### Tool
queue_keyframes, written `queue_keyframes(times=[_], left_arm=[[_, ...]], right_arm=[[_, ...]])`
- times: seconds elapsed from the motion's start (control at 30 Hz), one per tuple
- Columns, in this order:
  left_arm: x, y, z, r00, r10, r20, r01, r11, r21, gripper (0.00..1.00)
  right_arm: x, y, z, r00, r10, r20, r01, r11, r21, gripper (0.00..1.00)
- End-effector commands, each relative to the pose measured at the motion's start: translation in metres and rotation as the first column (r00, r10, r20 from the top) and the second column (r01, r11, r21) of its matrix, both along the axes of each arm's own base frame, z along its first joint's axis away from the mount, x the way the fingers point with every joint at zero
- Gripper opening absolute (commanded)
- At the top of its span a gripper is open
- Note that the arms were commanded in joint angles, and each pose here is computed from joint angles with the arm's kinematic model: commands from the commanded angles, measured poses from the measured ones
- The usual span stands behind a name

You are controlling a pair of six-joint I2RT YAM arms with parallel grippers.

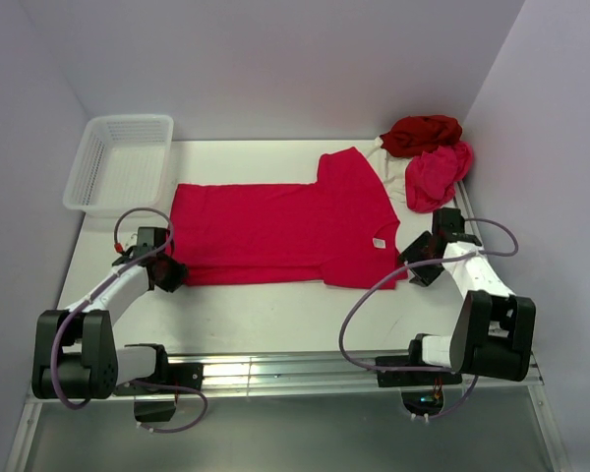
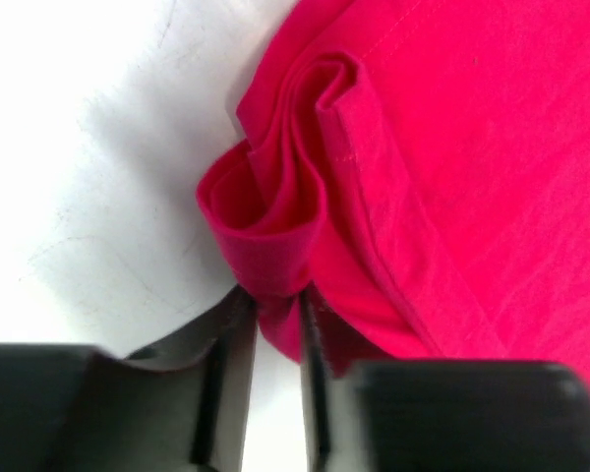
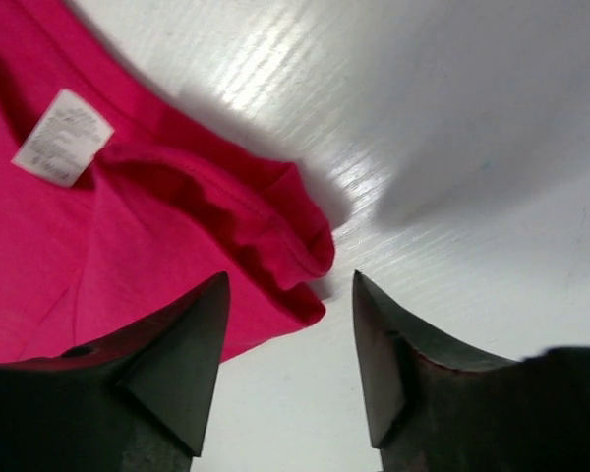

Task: Roll the t-shirts
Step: Fold the tshirt

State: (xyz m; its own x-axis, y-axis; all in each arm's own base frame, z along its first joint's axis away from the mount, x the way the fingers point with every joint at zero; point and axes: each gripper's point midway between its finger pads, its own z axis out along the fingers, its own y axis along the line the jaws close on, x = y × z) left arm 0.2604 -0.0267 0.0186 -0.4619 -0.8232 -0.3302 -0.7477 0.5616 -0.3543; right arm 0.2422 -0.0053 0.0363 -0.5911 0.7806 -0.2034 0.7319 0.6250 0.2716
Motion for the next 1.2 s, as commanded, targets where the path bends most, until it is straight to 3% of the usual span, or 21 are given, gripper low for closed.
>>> queue_keyframes(times=[0.0,0.07,0.23,0.47,0.8,0.9,1.07,1.17], left_arm=[[0.002,-0.004,0.011,0.999,-0.037,-0.017,0.037,0.999,-0.012,0.34],[0.006,-0.006,0.019,0.999,-0.046,-0.010,0.046,0.999,-0.019,0.44],[0.012,-0.014,0.043,0.994,-0.107,0.017,0.108,0.993,-0.038,0.52],[0.032,-0.041,0.076,0.977,-0.194,0.084,0.200,0.977,-0.074,0.52],[0.050,-0.081,0.091,0.941,-0.316,0.116,0.326,0.942,-0.074,0.52],[0.051,-0.083,0.093,0.936,-0.332,0.114,0.340,0.938,-0.066,0.51],[0.052,-0.082,0.096,0.931,-0.347,0.114,0.355,0.934,-0.050,0.51],[0.054,-0.082,0.097,0.930,-0.349,0.117,0.356,0.933,-0.049,0.51]], right_arm=[[0.003,-0.002,0.018,0.997,0.030,0.075,-0.028,0.999,-0.017,0.61],[0.004,-0.002,0.026,0.992,0.045,0.114,-0.042,0.999,-0.028,0.61],[-0.002,0.007,0.035,0.969,0.143,0.200,-0.138,0.990,-0.039,0.55],[-0.007,0.028,0.015,0.953,0.196,0.233,-0.210,0.977,0.038,0.49],[0.002,0.028,-0.006,0.973,0.201,0.117,-0.197,0.979,-0.049,0.55],[0.003,0.032,-0.011,0.971,0.223,0.090,-0.218,0.974,-0.061,0.49],[0.001,0.034,-0.008,0.971,0.218,0.101,-0.212,0.975,-0.062,0.20],[-0.003,0.037,-0.004,0.972,0.217,0.088,-0.214,0.976,-0.045,0.15]])
